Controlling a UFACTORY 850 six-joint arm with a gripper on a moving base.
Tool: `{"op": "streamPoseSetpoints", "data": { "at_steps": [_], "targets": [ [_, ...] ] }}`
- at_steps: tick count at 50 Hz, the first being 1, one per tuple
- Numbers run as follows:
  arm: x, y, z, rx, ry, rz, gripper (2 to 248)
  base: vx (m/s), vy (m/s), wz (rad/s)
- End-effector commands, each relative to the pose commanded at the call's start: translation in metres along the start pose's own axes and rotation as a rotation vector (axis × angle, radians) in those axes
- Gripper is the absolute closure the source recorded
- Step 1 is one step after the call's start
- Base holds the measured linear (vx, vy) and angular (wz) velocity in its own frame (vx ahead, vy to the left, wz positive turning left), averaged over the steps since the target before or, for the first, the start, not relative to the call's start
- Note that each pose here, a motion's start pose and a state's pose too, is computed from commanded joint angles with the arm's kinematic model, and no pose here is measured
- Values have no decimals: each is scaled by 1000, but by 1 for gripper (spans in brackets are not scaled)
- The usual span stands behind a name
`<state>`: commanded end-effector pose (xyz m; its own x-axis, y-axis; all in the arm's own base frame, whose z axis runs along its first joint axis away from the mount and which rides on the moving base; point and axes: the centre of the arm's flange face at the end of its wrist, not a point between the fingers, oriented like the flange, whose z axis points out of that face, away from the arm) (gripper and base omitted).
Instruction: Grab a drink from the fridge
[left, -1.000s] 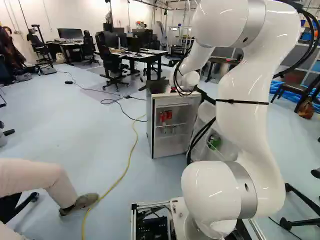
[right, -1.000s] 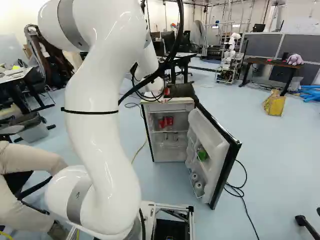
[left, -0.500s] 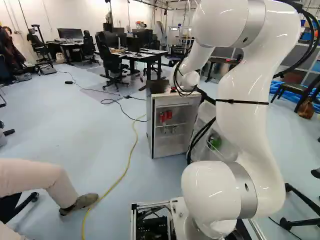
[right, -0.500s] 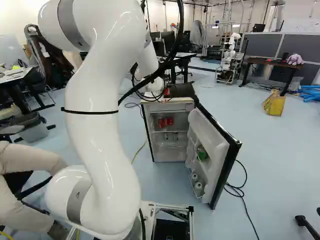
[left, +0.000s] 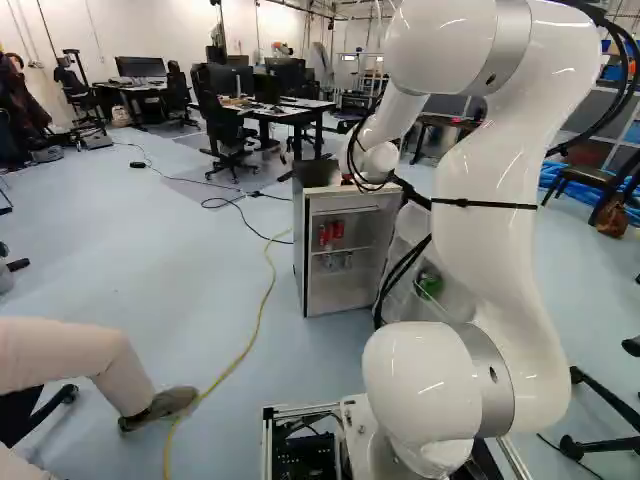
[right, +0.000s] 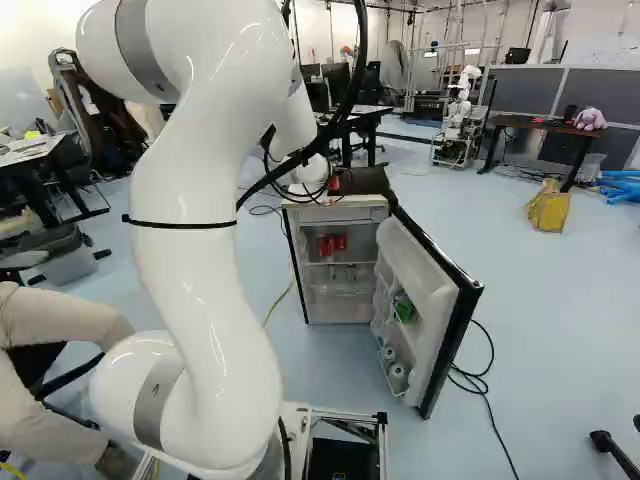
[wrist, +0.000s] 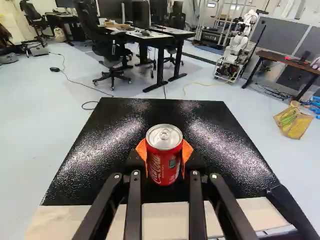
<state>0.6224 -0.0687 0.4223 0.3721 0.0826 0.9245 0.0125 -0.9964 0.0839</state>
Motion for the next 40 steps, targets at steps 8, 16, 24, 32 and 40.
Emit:
{"op": "streamPoseSetpoints", "data": {
  "at_steps": [8, 16, 24, 32, 40],
  "targets": [
    [-1, 0, 0, 0, -1, 0, 163, 0, 0, 0],
    [-3, 0, 1, 1, -5, 0, 163, 0, 0, 0],
    [-3, 0, 2, 1, -5, 0, 163, 0, 0, 0],
    [-3, 0, 2, 1, -5, 0, 163, 0, 0, 0],
    [-3, 0, 2, 1, -5, 0, 157, 0, 0, 0]
  ]
}}
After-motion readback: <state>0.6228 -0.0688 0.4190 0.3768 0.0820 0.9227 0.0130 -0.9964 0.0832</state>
